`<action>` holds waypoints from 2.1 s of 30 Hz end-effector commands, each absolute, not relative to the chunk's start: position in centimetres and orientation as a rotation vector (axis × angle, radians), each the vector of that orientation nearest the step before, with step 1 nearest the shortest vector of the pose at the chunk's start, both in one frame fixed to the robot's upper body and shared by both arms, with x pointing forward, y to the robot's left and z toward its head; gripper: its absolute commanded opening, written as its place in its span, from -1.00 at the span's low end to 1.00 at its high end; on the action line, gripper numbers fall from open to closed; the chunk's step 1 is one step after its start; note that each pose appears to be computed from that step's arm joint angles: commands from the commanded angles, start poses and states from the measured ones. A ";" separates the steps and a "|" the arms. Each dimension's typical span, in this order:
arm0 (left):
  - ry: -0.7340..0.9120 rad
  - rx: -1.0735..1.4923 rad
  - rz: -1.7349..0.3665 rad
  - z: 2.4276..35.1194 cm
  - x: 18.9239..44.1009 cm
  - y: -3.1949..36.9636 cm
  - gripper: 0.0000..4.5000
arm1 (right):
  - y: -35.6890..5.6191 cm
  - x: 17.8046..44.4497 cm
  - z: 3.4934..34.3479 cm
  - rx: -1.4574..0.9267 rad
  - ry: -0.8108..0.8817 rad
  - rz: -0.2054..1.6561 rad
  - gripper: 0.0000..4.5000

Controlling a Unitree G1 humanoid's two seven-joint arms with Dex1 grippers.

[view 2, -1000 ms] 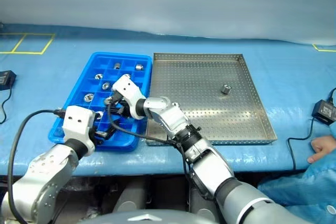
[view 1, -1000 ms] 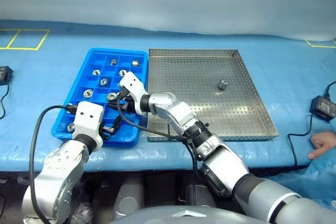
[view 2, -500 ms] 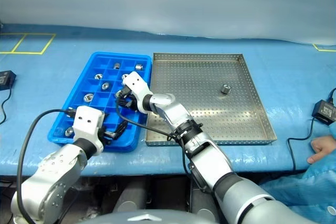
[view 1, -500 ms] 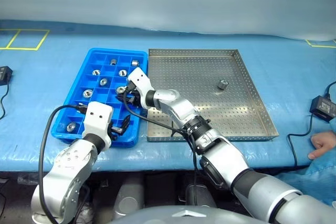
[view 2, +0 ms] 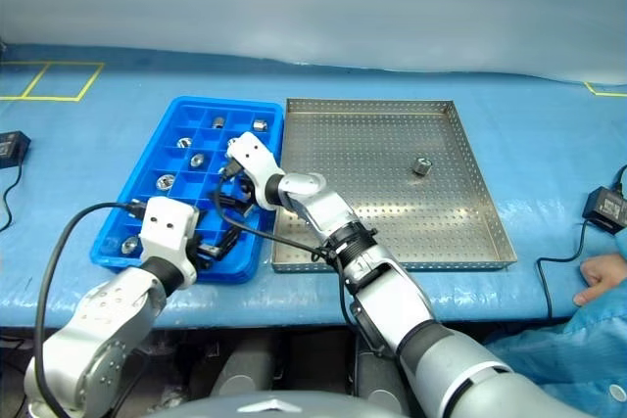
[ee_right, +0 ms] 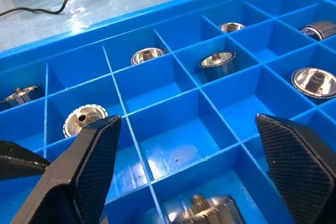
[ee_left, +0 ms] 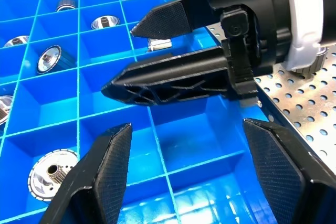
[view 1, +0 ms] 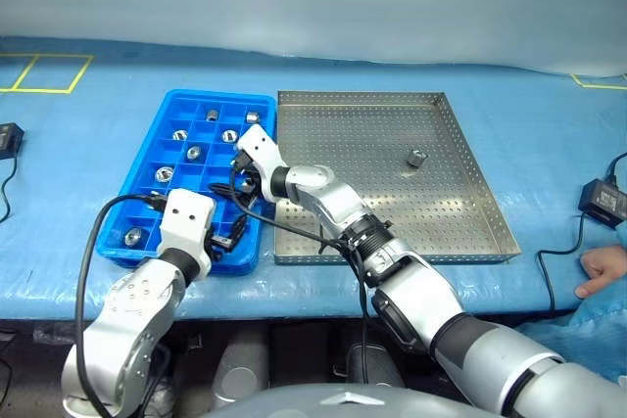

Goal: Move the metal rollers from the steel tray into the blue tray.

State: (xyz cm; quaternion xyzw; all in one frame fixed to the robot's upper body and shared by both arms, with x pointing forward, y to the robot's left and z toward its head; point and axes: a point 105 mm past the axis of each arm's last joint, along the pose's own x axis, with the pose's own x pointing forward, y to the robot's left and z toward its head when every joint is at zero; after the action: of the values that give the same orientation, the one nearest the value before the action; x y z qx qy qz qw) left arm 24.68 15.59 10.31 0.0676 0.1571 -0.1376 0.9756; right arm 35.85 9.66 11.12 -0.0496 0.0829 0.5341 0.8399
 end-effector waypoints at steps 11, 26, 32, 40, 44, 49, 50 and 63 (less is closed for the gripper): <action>0.199 0.101 -0.413 12.2 27.2 12.7 0.64 | 5.6 34.8 18.3 -0.099 -0.057 0.991 0.91; 0.209 0.107 -0.707 11.9 32.0 6.8 0.64 | -7.9 30.9 14.1 -0.196 0.153 0.499 0.91; 0.327 0.178 -0.661 9.4 34.5 6.9 0.64 | -8.3 30.2 13.6 -0.184 0.161 0.443 0.91; 0.455 0.259 -0.637 6.6 34.6 7.3 0.64 | -8.9 30.1 13.8 -0.181 0.148 0.400 0.91; 0.512 0.277 -0.632 5.3 34.2 7.6 0.64 | -8.6 30.2 13.9 -0.170 0.140 0.408 0.91; 0.527 0.263 -0.608 5.1 34.1 8.0 0.13 | -8.3 30.3 13.7 -0.164 0.149 0.419 0.93; 0.526 0.263 -0.608 5.1 34.1 8.0 -0.03 | -8.2 30.3 13.6 -0.159 0.155 0.426 0.93; 0.376 0.116 -0.702 8.9 33.6 6.8 -0.23 | -6.7 28.7 10.2 -0.065 0.319 0.644 0.93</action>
State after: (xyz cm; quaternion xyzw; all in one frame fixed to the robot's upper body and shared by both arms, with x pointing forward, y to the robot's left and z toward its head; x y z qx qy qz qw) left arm 33.63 7.67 6.26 0.0717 0.2327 -0.3185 0.9161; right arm 29.25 -7.40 9.49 -0.0496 0.1664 0.2808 0.9439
